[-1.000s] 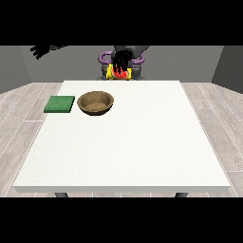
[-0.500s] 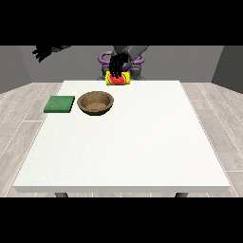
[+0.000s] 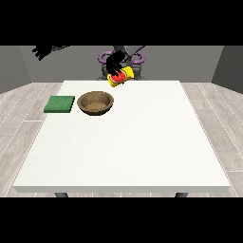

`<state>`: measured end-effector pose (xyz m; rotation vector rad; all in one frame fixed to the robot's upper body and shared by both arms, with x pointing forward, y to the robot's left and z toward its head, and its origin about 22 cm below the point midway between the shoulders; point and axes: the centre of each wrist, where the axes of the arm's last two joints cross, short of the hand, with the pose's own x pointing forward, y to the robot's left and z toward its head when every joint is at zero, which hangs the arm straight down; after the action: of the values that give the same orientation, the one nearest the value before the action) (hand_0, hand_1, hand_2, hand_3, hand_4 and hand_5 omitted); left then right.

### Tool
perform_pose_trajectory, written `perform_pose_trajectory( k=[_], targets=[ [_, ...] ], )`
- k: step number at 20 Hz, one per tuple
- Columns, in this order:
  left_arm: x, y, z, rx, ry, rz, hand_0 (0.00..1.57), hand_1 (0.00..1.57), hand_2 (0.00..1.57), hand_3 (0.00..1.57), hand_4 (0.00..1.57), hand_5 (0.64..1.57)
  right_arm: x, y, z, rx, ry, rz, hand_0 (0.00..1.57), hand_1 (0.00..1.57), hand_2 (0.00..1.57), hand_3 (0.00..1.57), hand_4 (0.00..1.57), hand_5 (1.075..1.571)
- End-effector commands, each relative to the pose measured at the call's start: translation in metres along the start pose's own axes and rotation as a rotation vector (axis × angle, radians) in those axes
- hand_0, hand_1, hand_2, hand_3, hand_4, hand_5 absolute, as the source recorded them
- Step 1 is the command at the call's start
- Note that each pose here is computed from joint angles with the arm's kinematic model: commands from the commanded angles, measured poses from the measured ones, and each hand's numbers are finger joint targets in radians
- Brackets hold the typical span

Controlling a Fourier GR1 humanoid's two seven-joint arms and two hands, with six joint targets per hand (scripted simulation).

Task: Pick the cup and pour the ball into the bowl, then pick the bowl and place it on the pad

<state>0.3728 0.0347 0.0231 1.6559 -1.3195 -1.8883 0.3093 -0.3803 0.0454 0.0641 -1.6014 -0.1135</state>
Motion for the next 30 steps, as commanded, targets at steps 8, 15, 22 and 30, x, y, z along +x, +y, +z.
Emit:
perform_pose_trajectory(
  k=[8,15,22,30],
  targets=[
    [-0.016,0.022,-0.015,0.024,-0.066,-0.245,1.52,1.52,1.57,1.57,1.26,1.504,0.01,-0.021,0.002,-0.027,-0.034,-0.008,0.0,0.0,0.0,0.3,0.47,1.57],
    [-0.034,-0.009,0.005,0.068,-0.009,0.018,1.53,1.53,1.57,1.57,1.25,1.515,0.009,-0.007,-0.003,-0.058,-0.041,-0.019,0.0,0.0,0.0,0.24,0.51,1.569],
    [-0.083,-0.017,0.015,0.188,0.256,0.539,0.0,0.0,1.32,1.57,0.73,1.537,0.01,-0.036,0.012,-0.195,-0.002,0.019,0.0,0.0,0.0,0.35,0.52,1.569],
    [-0.042,-0.028,0.059,0.175,0.48,1.417,0.43,0.43,0.0,0.0,0.86,1.519,0.014,0.008,-0.011,-0.102,-0.114,-0.064,0.0,0.0,0.0,0.21,0.59,1.562]
  ],
)
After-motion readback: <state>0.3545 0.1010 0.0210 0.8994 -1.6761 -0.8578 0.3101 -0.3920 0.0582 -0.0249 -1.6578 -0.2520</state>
